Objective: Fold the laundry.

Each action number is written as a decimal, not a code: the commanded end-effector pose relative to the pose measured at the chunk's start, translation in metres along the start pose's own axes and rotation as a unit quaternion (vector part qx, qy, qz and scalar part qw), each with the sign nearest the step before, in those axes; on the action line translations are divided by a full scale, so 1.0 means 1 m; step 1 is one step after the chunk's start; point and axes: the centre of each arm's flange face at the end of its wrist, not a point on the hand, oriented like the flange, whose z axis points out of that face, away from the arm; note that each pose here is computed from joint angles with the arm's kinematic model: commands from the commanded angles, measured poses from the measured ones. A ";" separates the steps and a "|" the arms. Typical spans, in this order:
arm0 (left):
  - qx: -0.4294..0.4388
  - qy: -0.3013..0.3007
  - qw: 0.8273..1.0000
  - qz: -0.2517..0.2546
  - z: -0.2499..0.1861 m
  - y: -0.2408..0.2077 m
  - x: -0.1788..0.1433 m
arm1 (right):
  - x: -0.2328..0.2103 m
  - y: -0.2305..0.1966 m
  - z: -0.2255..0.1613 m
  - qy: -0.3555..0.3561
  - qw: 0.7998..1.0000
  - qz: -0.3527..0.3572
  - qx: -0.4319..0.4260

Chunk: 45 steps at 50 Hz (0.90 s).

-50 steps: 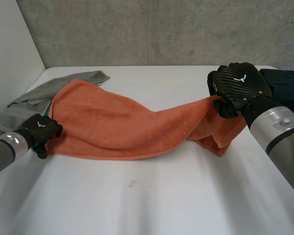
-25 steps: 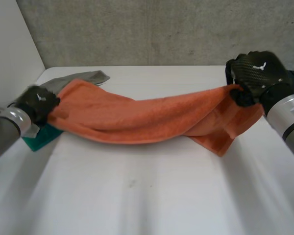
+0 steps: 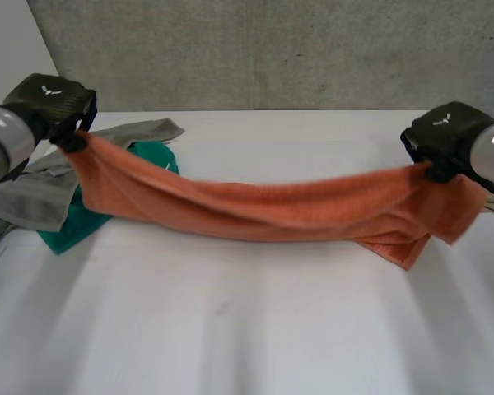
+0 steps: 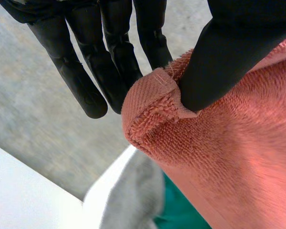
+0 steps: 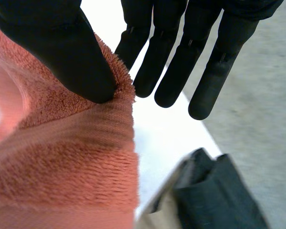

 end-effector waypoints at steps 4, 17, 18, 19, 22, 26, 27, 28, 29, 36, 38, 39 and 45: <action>0.309 -0.149 0.939 0.006 0.042 -0.107 -0.067 | 0.078 -0.065 0.046 0.264 0.925 0.147 0.232; 0.336 -0.138 0.927 -0.091 0.043 -0.094 -0.050 | 0.055 -0.068 0.032 0.181 0.939 0.116 0.267; 0.309 -0.135 0.937 -0.092 0.049 -0.075 -0.043 | 0.048 -0.060 0.036 0.168 0.949 0.109 0.244; 0.292 -0.131 0.943 -0.092 0.052 -0.063 -0.039 | 0.044 -0.056 0.038 0.163 0.953 0.105 0.235; 0.244 -0.115 0.958 -0.098 0.059 -0.028 -0.023 | 0.026 -0.035 0.048 0.128 0.970 0.090 0.185; 0.181 -0.087 0.973 -0.111 0.064 0.016 0.003 | 0.000 0.005 0.066 0.079 0.988 0.080 0.108; 0.159 -0.075 0.977 -0.117 0.064 0.031 0.013 | -0.011 0.022 0.073 0.059 0.992 0.081 0.077; 0.149 -0.069 0.979 -0.120 0.064 0.038 0.019 | -0.017 0.031 0.076 0.048 0.994 0.081 0.061; 0.139 -0.063 0.981 -0.122 0.064 0.045 0.024 | -0.022 0.039 0.079 0.039 0.995 0.083 0.049; 0.085 -0.029 0.988 -0.123 0.057 0.078 0.052 | -0.053 0.093 0.102 0.003 0.995 0.096 -0.026; 0.083 -0.027 0.989 -0.122 0.054 0.078 0.053 | -0.045 0.096 0.105 0.025 0.994 0.101 -0.021; 0.082 -0.028 0.989 -0.123 0.052 0.076 0.051 | -0.034 0.097 0.107 0.053 0.993 0.109 -0.014; 0.085 -0.030 0.988 -0.124 0.043 0.066 0.044 | -0.004 0.085 0.091 0.099 0.985 0.142 0.011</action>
